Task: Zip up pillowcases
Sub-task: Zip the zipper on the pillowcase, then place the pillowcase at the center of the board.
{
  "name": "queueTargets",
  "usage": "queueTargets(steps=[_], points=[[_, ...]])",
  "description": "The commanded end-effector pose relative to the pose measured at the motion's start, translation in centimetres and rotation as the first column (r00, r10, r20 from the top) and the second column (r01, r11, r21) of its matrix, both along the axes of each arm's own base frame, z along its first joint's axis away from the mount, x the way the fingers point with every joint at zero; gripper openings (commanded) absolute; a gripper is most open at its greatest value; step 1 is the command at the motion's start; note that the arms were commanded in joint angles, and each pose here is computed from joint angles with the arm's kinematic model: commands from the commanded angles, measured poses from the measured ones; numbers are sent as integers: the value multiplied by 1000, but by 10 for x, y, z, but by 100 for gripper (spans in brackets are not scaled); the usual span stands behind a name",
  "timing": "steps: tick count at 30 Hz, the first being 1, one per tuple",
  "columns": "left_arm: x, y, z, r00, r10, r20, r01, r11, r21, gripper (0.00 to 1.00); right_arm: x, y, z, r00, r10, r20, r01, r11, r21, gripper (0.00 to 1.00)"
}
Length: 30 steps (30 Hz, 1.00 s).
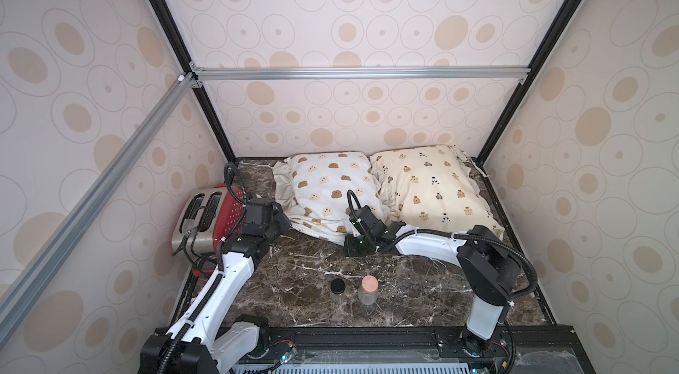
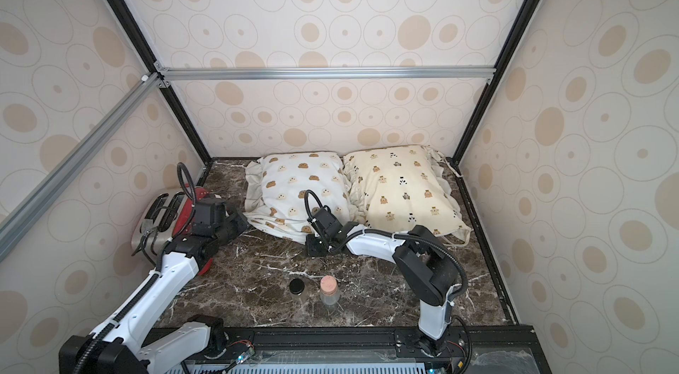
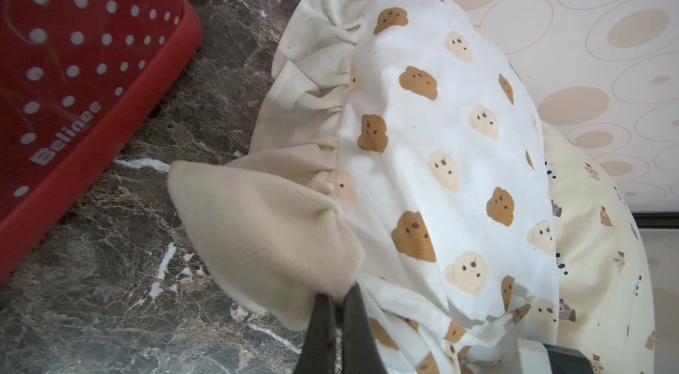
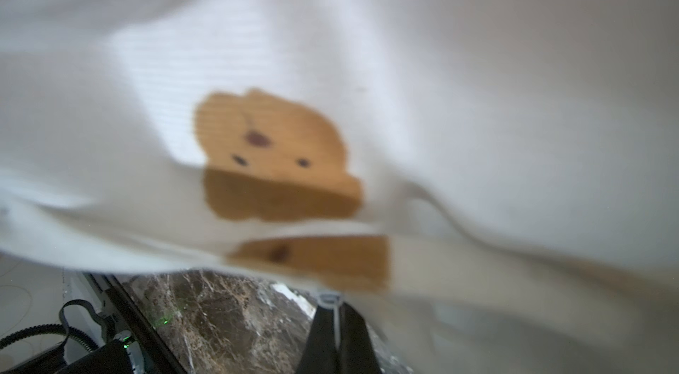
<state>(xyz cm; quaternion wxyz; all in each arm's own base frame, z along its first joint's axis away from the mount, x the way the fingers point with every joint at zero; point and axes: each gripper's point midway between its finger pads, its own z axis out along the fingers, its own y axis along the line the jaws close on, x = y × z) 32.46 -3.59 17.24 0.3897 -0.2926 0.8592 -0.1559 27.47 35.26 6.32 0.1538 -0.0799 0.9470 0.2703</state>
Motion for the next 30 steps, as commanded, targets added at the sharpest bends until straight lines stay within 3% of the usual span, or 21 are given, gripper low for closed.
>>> queueTargets(steps=[1,12,22,23,24,27,30], points=[[10,23,25,994,93,57,-97,993,65,0,4,-36,-4,998,-55,22,56,994,-95,0],[11,39,17,988,153,31,-156,982,110,0,11,-105,-8,987,-157,45,163,967,-196,0],[9,40,8,987,159,-4,-157,980,120,0,14,-118,17,984,-131,120,155,962,-225,0],[9,38,9,989,150,-4,-149,982,117,0,13,-114,22,987,-103,126,128,970,-208,7],[8,37,11,990,142,-4,-141,983,116,9,13,-112,29,987,-82,135,109,974,-201,19],[4,39,19,991,134,13,-135,983,128,57,14,-118,55,979,-56,195,97,974,-206,46],[-4,48,28,987,158,31,-161,972,173,82,26,-140,87,948,-93,303,161,965,-206,77]])
